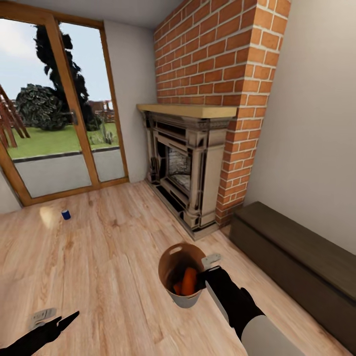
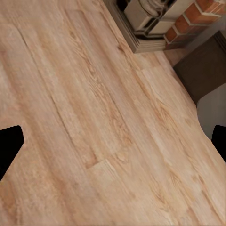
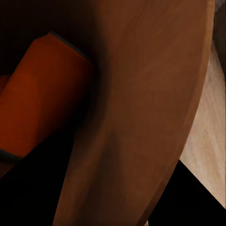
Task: Put the three can of soda from the living room inside the tash can in the kitchen.
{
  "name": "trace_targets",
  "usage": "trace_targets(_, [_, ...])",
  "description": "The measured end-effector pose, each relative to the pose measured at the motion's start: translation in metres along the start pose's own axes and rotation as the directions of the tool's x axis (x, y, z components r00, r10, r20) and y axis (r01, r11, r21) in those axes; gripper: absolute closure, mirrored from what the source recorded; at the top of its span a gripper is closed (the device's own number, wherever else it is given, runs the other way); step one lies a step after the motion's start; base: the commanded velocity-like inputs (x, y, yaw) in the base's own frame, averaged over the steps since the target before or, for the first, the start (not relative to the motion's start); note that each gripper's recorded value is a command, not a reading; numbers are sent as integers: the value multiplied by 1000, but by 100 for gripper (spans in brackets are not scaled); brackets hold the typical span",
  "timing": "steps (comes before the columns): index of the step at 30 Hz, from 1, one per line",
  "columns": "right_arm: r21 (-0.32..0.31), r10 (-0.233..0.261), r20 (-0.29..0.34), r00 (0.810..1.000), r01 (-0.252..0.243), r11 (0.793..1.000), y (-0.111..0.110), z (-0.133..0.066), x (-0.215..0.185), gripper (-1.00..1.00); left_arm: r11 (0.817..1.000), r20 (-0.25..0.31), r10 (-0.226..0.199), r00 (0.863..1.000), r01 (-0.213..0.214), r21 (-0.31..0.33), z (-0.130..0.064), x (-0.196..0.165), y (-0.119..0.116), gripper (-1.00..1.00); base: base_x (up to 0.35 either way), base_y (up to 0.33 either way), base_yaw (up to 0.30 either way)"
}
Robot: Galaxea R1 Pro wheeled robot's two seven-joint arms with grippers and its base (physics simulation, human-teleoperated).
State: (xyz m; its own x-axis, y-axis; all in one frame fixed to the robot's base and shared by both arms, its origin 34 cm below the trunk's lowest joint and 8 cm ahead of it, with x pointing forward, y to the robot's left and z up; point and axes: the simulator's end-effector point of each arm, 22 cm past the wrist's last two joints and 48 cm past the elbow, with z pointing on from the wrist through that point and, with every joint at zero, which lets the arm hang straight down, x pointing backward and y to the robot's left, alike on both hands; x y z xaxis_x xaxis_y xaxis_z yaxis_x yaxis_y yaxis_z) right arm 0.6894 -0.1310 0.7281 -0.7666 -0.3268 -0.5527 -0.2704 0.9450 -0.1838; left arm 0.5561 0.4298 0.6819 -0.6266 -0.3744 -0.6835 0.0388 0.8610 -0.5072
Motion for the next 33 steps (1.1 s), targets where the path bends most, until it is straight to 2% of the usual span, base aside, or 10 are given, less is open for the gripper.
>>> trace_targets(24, [-2, 2, 0, 1000, -2, 1000, 1, 0, 0, 100, 1000, -1, 1, 1000, -1, 0, 0, 0, 0, -100, 274, 246, 287])
trace_targets(33, [-1, 1, 0, 1000, -1, 1000, 0, 0, 0, 100, 1000, -1, 1, 1000, -1, 0, 0, 0, 0, -100, 336, 60, 67])
